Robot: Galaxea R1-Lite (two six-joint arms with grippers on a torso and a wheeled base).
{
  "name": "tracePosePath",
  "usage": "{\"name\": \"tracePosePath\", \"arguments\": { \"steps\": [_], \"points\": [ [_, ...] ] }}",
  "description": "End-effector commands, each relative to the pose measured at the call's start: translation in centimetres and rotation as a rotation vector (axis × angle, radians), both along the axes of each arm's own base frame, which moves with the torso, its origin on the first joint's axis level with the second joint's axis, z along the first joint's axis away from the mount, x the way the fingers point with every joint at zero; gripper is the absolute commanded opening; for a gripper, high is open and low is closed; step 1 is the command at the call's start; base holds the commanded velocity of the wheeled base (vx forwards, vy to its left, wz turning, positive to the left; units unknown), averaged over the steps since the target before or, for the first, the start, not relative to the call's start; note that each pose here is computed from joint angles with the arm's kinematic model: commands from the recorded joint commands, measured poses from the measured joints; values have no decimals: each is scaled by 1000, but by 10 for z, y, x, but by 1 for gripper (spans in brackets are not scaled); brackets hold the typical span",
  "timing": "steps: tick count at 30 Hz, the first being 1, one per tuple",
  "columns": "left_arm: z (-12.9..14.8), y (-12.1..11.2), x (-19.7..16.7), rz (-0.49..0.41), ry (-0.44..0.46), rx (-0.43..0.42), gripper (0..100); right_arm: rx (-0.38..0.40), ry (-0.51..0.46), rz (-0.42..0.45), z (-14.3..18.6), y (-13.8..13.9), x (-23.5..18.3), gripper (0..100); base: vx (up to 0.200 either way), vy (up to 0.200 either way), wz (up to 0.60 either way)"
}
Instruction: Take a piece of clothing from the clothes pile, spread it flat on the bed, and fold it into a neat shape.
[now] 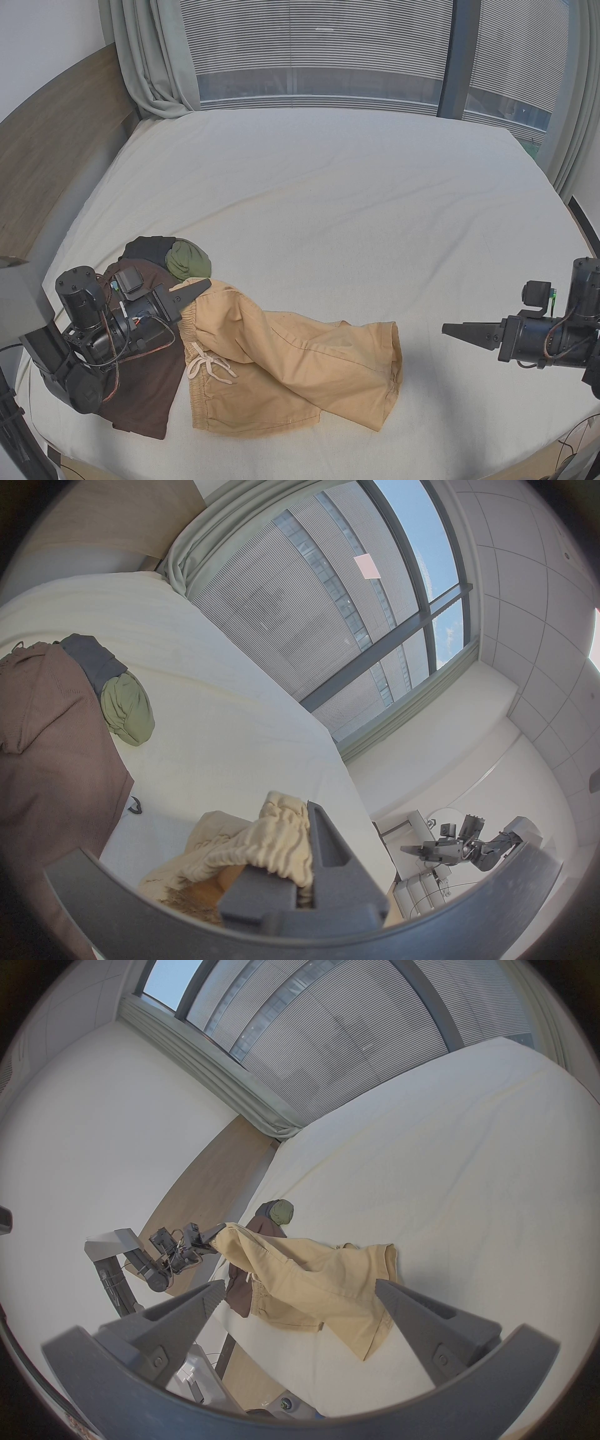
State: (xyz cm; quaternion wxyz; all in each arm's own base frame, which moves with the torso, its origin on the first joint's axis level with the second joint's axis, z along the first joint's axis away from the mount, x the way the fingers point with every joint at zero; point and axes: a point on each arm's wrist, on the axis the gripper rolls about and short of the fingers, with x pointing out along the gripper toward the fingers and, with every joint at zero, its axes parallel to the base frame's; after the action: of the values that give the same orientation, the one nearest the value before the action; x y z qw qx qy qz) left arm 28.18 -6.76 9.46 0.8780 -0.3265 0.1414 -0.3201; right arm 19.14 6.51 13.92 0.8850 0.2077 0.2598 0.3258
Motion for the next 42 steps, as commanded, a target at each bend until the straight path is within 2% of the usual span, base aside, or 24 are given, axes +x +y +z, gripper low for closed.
{"name": "tracePosePath", "arguments": {
  "steps": [1,7,13,28,35,42],
  "points": [
    [0,-1,2,5,-1,-1,0,-18,123,17,-38,10,18,100,0,0,0],
    [-3,2,1,11,11,1,0,49,181,14,-57,22,29,100,0,0,0],
    [-2,3,2,17,7,2,0,99,192,-5,-77,28,42,100,0,0,0],
    [-2,2,2,16,7,2,0,126,245,-5,-136,41,56,100,0,0,0],
    [-3,2,2,16,10,3,0,124,261,10,-139,46,55,100,0,0,0],
    [-2,2,3,17,2,1,0,102,294,-6,-160,49,64,100,0,0,0]
  ]
}}
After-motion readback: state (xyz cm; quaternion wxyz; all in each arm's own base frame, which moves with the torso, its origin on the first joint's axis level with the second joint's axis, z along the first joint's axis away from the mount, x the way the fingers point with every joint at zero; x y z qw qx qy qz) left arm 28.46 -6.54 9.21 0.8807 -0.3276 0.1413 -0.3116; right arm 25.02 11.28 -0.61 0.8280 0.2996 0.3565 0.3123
